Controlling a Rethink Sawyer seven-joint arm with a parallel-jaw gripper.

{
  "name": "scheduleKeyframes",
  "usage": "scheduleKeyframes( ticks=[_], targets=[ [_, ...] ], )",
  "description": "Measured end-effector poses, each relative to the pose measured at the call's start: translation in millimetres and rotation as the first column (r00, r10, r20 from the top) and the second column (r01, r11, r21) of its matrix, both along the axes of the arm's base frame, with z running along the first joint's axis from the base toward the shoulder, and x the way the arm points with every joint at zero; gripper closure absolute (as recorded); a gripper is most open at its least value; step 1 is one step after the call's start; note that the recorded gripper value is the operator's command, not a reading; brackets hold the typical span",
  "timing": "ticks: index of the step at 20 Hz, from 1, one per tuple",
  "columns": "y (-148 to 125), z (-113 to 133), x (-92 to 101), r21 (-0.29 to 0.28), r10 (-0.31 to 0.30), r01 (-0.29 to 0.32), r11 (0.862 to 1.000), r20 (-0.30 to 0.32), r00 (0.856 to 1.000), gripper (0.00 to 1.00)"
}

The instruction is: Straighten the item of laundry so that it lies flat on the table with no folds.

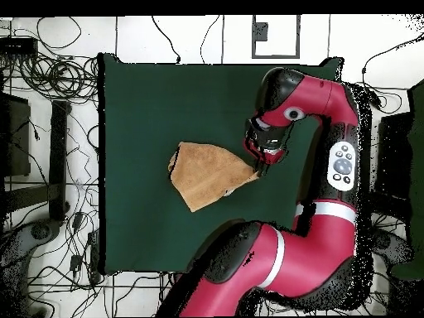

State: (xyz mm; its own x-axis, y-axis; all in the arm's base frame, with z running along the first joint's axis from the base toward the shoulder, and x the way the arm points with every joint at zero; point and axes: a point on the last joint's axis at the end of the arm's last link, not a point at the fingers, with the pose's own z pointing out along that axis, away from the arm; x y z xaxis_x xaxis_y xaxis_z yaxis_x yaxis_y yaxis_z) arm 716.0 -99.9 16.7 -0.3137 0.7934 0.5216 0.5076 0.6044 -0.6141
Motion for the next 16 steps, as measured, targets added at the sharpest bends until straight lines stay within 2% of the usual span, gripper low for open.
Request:
scheduleKeyframes(
  ticks=[3, 5, 6, 8, 9, 10, 13, 14, 15, 16],
  targets=[
    [-12, -18, 7.1, -0.039, 0.028, -0.025, 0.999, 0.059, 0.998, 1.0],
    [-22, -37, 14.2, -0.06, 0.068, -0.061, 0.996, 0.132, 0.989, 1.0],
    [-28, -49, 19.6, -0.066, 0.098, -0.088, 0.994, 0.188, 0.977, 1.0],
    [-34, -63, 26.4, -0.065, 0.136, -0.124, 0.99, 0.257, 0.957, 1.0],
    [-39, -75, 33.5, -0.063, 0.176, -0.165, 0.984, 0.327, 0.928, 1.0],
    [-46, -80, 41.6, -0.05, 0.217, -0.215, 0.975, 0.392, 0.894, 1.0],
    [-53, -74, 49.9, -0.031, 0.258, -0.272, 0.962, 0.437, 0.862, 1.0],
    [-57, -71, 56.1, -0.029, 0.287, -0.31, 0.95, 0.472, 0.834, 1.0],
    [-59, -70, 59.7, -0.034, 0.303, -0.33, 0.943, 0.492, 0.816, 1.0],
    [-63, -70, 64.7, -0.042, 0.325, -0.356, 0.934, 0.52, 0.79, 1.0]
  ],
)
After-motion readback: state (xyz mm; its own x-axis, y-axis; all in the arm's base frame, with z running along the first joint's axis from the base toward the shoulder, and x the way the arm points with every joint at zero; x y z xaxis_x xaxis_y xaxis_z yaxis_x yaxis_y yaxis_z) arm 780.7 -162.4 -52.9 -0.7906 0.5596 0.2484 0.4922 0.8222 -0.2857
